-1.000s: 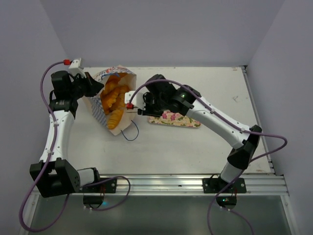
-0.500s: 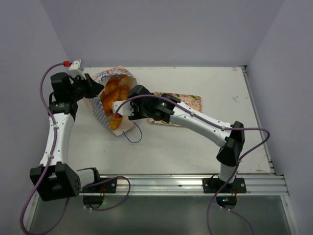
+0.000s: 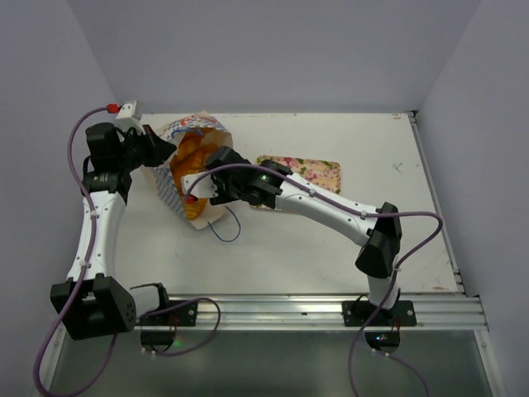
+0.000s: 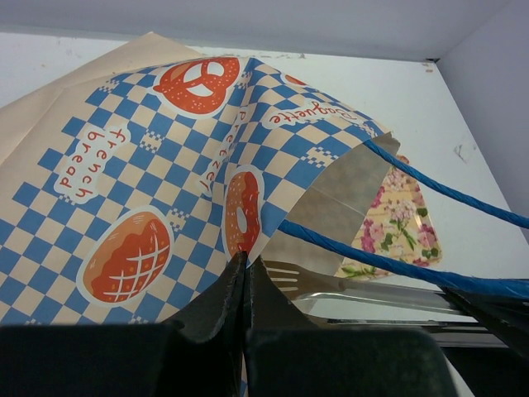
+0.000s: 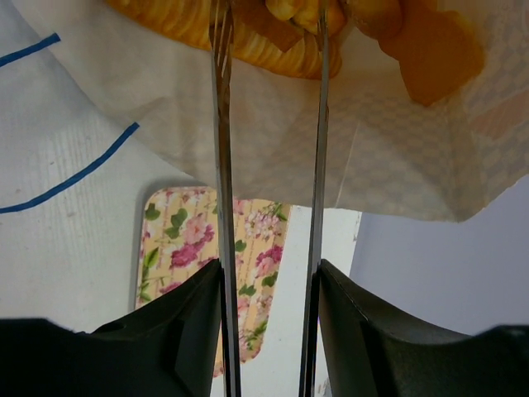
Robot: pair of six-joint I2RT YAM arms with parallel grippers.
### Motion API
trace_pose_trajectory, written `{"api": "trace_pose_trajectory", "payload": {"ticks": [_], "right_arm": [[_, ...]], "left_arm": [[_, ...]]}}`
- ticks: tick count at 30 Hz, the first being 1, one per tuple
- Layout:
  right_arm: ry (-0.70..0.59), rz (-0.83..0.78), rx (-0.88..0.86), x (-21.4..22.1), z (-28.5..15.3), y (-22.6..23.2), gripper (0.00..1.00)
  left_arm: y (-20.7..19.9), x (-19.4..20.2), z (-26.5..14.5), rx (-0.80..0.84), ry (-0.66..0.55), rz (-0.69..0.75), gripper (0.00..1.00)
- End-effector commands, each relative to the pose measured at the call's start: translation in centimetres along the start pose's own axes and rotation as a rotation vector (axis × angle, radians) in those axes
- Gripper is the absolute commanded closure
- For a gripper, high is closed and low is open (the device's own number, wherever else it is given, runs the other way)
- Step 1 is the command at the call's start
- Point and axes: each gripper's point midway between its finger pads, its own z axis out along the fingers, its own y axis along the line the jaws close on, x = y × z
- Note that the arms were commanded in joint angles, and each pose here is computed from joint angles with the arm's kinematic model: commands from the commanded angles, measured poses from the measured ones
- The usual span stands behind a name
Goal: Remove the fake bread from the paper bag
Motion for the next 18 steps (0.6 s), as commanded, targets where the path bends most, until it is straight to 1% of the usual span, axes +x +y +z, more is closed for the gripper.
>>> {"api": "trace_pose_trajectory", "payload": {"ticks": [1,5,11,18], "right_arm": [[-0.010,-0.017,0.093,-1.2,-0.5,-2.5,0.49],[0.011,-0.033,0.124,-1.3,0.1,-3.1,0.48],[0.020,-0.060,0.113,-1.8,1.4,-2.8,0.47],[0.027,-0.090,0.143,-2.8,2.5,-2.9,0.47]], "left_arm": [[-1.3,-0.8,-0.8,0.035,-0.021,-0.003,1.00],[-1.3,-0.7,-0.8,0.037,-0.018,-0.007,1.00],[-1.3,-0.7,-0.8,0.034,-0.020,-0.006,1.00],[-1.3,-0.6,-0.8,0.036,-0.019,-0.007,1.00]]}}
